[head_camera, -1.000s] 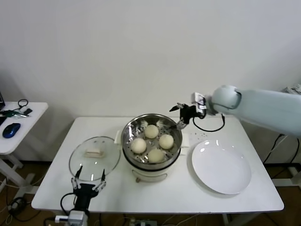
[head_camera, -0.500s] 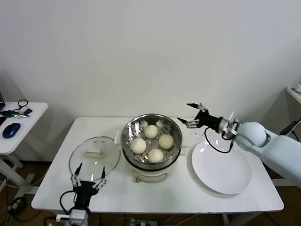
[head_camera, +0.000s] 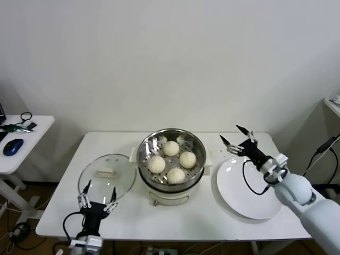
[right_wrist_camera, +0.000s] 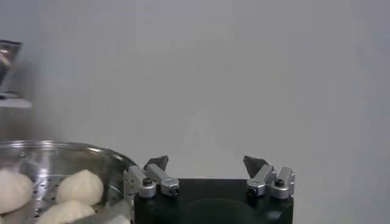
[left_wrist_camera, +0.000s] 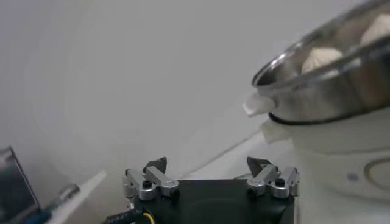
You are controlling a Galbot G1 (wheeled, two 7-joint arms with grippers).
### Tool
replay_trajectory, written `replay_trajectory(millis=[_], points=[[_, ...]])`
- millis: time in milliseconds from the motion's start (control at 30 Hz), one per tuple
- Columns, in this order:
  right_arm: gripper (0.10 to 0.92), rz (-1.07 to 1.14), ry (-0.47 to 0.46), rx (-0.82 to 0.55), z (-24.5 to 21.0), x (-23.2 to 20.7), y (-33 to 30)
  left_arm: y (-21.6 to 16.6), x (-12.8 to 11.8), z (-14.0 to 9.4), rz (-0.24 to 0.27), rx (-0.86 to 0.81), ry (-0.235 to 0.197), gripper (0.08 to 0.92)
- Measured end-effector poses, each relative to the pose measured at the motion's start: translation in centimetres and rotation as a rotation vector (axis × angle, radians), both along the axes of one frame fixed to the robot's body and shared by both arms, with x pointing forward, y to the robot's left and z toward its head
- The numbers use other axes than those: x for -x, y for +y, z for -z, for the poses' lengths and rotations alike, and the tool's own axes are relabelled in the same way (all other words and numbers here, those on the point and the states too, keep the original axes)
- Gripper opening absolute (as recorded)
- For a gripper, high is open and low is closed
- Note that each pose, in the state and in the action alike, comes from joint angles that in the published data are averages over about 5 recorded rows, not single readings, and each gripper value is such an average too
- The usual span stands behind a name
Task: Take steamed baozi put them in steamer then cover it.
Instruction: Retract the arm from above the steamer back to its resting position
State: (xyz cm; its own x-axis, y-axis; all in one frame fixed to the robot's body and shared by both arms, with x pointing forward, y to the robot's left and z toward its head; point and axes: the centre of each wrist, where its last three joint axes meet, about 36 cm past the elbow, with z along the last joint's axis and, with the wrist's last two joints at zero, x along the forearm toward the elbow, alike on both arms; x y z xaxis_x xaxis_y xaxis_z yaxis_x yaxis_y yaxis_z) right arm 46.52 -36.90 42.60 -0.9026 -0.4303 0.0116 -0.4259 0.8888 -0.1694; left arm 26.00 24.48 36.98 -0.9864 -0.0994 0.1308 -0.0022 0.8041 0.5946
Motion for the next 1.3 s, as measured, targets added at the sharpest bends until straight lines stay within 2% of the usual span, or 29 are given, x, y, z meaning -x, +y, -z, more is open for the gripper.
replay_trajectory(millis=[367,667,1000,1300], points=[[0.823,0.173,0.052,-0.087,3.0,5.1,0.0,1.6,-2.1,1.3,0.075,-0.450,0.032,0.823],[0.823,0.248,0.108,-0.100,4.8,8.1,-0.9,3.1,-5.5,4.0,0.129,-0.739,0.033,0.823],[0.823,0.275,0.141,-0.093,5.9,9.6,-1.3,5.9,-10.1,7.4,0.164,-0.979,0.045,0.823],[0.823,0.272,0.156,-0.081,6.2,9.6,-1.1,7.1,-13.0,9.6,0.187,-1.088,0.063,0.823]])
